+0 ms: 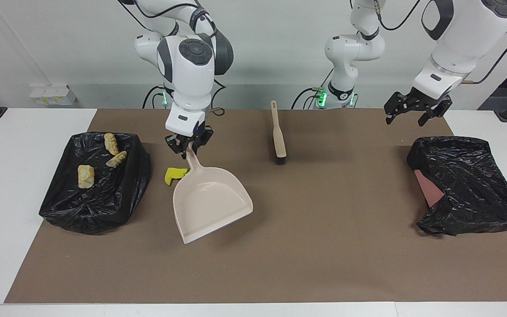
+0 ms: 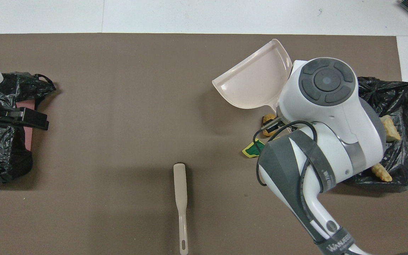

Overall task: Sweep and dump trash in bin
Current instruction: 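Bring the dustpan back with the right gripper and set it down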

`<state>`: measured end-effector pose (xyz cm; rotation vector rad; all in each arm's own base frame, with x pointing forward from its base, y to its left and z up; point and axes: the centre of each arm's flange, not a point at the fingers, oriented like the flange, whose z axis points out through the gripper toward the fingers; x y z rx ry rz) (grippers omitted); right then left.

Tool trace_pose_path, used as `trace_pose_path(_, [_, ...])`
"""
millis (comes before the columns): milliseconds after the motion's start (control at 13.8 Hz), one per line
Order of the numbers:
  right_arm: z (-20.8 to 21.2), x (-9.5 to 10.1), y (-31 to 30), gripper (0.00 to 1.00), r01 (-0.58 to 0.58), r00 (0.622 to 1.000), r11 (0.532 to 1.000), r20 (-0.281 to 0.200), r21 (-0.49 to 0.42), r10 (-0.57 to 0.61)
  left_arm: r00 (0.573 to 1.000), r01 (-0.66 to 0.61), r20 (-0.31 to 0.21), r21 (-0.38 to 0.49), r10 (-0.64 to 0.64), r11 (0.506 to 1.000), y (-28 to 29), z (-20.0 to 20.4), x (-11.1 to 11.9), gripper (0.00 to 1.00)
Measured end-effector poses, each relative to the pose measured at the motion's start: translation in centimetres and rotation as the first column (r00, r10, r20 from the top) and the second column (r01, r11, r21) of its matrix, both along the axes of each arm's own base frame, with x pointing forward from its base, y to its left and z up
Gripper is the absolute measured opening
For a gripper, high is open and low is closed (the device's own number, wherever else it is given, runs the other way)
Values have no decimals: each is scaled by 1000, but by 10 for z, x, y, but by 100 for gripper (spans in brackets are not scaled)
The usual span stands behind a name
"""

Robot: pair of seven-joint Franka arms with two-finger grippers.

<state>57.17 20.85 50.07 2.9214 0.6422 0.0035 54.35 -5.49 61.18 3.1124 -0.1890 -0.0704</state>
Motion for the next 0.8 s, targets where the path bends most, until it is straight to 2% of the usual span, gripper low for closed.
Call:
trace_pose_path(145, [-12, -1, 35, 31, 146, 989, 985, 15, 96, -148, 1000, 0, 0, 0, 0, 1000, 0, 0, 0, 100])
trace_pose_path(289, [-39, -6, 89, 31, 257, 964, 950, 18, 180, -264, 1000, 0, 0, 0, 0, 1000, 0, 0, 0, 100])
trace_pose_path(434, [-73, -11, 142, 31, 356, 931, 908, 4, 221, -365, 1000, 0, 0, 0, 0, 1000, 0, 0, 0, 100])
trace_pose_path(579, [-100, -7, 190, 31, 402, 910, 878, -11, 260, -413, 1000, -1, 0, 0, 1, 1000, 0, 0, 0, 100])
trace_pose_path(796, [-139, 1, 233, 31, 417, 903, 857, -25, 303, -430, 1000, -1, 0, 0, 1, 1000, 0, 0, 0, 100])
